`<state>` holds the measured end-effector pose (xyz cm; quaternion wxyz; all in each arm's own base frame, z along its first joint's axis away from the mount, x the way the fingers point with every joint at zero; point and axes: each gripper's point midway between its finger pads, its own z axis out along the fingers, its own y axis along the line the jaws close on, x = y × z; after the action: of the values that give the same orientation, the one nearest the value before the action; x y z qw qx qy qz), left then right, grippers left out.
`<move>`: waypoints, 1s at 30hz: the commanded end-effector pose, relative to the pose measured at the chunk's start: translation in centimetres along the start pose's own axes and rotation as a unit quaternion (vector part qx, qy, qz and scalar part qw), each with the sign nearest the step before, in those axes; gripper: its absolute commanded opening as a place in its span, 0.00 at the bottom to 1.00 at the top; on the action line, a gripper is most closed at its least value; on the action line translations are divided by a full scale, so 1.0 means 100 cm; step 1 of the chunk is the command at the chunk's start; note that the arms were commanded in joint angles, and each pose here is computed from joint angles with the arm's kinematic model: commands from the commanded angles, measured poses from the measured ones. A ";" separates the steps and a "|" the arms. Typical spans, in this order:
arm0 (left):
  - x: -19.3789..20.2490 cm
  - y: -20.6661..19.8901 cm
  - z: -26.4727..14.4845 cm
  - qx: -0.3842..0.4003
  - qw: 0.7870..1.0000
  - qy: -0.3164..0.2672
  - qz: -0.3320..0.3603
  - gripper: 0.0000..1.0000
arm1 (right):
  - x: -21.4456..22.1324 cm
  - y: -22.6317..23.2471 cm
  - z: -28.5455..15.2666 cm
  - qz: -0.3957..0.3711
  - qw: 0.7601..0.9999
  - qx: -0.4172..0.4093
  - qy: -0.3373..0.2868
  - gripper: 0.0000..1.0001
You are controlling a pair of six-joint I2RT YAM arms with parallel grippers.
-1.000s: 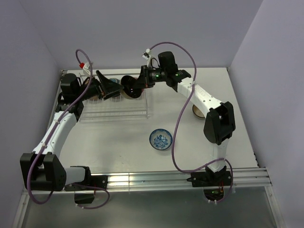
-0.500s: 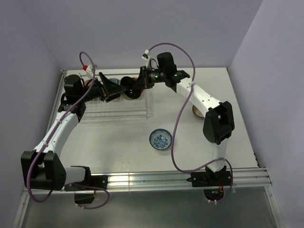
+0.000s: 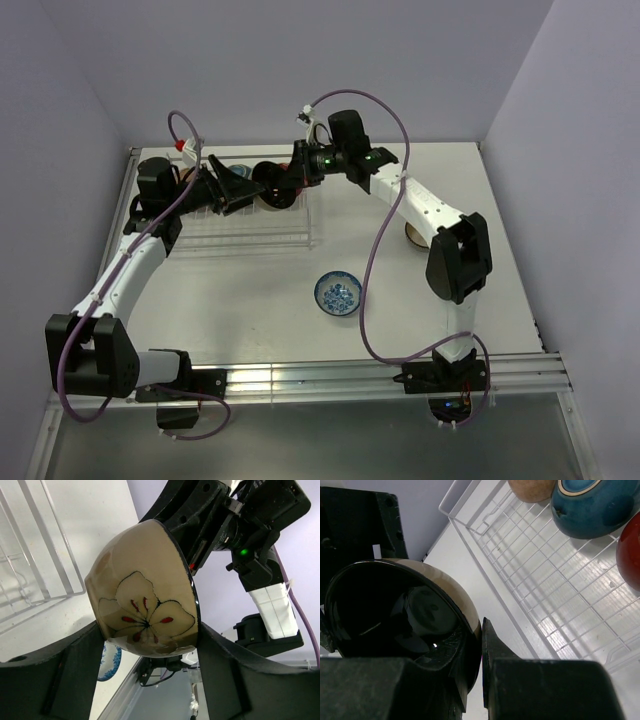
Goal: Load the bowls into the dish rack
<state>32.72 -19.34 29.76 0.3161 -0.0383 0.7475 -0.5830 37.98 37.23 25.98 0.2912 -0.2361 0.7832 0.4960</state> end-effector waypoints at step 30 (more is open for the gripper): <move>-0.069 0.096 -0.060 -0.285 0.952 -0.065 0.084 0.00 | -0.014 -0.022 -0.005 0.006 0.999 0.046 0.004 0.78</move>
<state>37.65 -10.19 22.61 0.3376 -0.1450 0.8486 -0.3806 39.32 37.87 23.41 0.2592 -0.2217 0.8088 0.4791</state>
